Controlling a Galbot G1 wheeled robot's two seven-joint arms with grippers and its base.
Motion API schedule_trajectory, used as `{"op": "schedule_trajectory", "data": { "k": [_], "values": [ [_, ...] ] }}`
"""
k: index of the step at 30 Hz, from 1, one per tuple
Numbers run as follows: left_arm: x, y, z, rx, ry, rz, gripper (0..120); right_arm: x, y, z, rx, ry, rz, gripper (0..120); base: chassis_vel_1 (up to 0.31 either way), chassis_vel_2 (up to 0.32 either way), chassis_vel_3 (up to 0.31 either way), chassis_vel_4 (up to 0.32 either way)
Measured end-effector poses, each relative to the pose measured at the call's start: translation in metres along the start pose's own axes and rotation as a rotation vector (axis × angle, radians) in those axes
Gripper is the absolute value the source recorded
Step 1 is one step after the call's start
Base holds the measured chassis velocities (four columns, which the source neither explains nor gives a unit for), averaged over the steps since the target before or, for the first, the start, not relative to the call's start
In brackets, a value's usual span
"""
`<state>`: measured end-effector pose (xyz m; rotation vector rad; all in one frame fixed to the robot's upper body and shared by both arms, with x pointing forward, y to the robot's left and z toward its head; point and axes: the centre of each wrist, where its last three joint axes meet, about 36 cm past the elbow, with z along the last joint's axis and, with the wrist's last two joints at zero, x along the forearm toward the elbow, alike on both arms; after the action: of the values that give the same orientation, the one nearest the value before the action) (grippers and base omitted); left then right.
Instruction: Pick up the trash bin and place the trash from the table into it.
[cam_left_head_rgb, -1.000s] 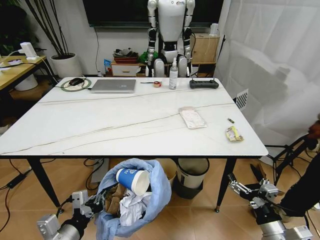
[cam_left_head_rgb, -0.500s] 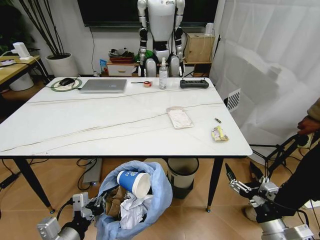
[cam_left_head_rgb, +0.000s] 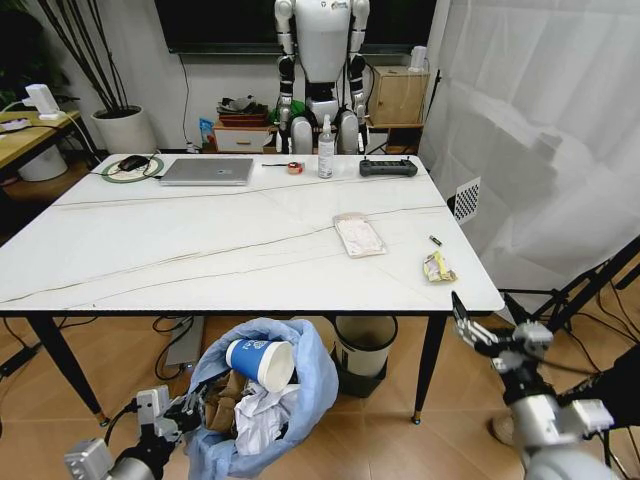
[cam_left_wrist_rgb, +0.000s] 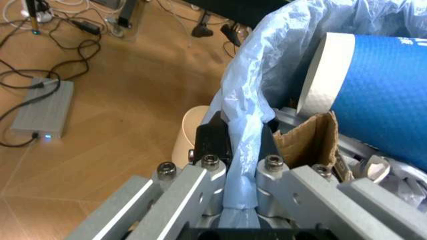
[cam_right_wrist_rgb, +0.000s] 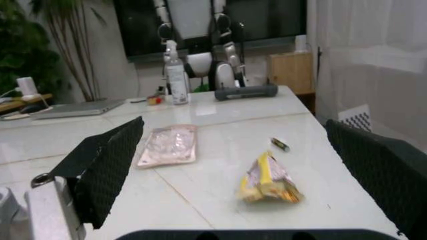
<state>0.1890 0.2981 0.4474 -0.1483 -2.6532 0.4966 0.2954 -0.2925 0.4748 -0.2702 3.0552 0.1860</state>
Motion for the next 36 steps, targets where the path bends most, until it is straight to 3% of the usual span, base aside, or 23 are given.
{"op": "schedule_trajectory", "data": {
  "k": [3, 14, 22, 36],
  "values": [
    [0.003, -0.003, -0.001, -0.015, -0.001, -0.002, 0, -0.018, -0.008, -0.012, -0.035, 0.019, -0.013, 100, 0.000, 0.000, 0.000, 0.000],
    [0.011, -0.005, -0.003, -0.014, 0.001, -0.020, 0, -0.062, -0.021, -0.013, 0.043, 0.090, 0.018, 100, 0.000, 0.000, 0.000, 0.000],
    [0.013, -0.006, -0.004, -0.007, -0.010, -0.035, 0, -0.116, -0.032, -0.034, 0.027, 0.125, -0.038, 100, 0.000, 0.000, 0.000, 0.000],
    [0.014, -0.003, -0.007, -0.002, -0.020, -0.048, 0, -0.178, -0.060, -0.023, -0.013, 0.347, -0.030, 100, 0.000, 0.000, 0.000, 0.000]
  ]
}}
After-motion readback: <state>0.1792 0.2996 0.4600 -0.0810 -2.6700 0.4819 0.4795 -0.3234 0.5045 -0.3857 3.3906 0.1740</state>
